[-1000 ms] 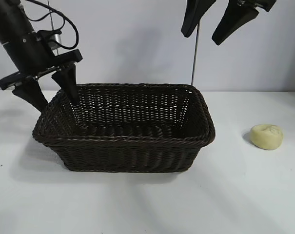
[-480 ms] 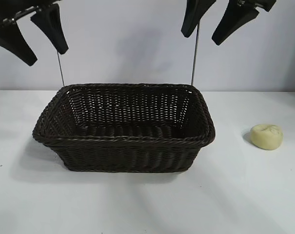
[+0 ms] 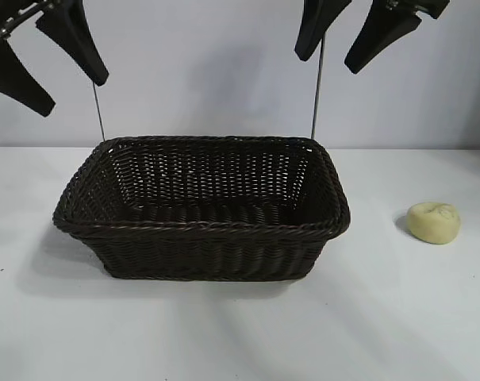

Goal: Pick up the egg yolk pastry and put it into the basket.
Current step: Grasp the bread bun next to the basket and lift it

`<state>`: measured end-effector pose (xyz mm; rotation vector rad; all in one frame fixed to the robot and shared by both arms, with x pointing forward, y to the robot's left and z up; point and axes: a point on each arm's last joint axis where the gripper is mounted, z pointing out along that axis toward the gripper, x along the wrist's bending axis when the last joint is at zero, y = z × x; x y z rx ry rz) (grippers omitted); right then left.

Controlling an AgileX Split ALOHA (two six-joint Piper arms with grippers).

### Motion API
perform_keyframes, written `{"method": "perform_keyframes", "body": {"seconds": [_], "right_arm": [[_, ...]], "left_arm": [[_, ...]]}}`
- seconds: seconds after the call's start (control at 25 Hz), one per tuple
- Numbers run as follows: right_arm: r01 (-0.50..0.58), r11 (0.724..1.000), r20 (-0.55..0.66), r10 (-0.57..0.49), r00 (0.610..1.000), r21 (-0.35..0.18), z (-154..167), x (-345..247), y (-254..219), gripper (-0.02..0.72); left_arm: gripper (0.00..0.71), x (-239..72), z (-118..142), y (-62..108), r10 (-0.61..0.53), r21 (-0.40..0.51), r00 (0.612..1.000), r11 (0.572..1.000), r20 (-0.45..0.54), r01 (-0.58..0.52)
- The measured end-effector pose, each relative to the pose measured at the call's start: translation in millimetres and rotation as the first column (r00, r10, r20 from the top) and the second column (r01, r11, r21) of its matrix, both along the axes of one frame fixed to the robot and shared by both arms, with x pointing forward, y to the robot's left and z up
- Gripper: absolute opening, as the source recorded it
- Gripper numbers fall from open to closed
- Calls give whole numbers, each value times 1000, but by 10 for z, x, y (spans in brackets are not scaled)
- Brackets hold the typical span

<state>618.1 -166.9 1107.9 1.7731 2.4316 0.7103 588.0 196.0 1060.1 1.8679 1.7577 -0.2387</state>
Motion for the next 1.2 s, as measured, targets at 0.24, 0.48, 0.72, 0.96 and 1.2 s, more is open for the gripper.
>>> {"method": "perform_keyframes", "body": {"seconds": [0.24, 0.48, 0.72, 0.96, 1.2], "right_arm": [[0, 1000, 0, 0, 1000, 0, 0, 0, 0, 474], [0, 1000, 0, 0, 1000, 0, 0, 0, 0, 474], [15, 1000, -4, -15, 1000, 4, 0, 1, -1, 474], [36, 999, -18, -37, 999, -36, -16, 11, -95, 474], [141, 988, -11, -142, 990, -63, -21, 121, -518, 474]], "left_arm": [[489, 8, 5, -28, 3, -3, 1000, 1000, 15, -2], [489, 2, 12, -122, -10, -7, 999, 1000, 38, 10], [489, 9, 14, -121, -6, -6, 999, 1000, 46, 6], [489, 9, 14, -121, -6, -6, 999, 1000, 46, 6], [489, 9, 14, -121, -6, -6, 999, 1000, 46, 6]]}}
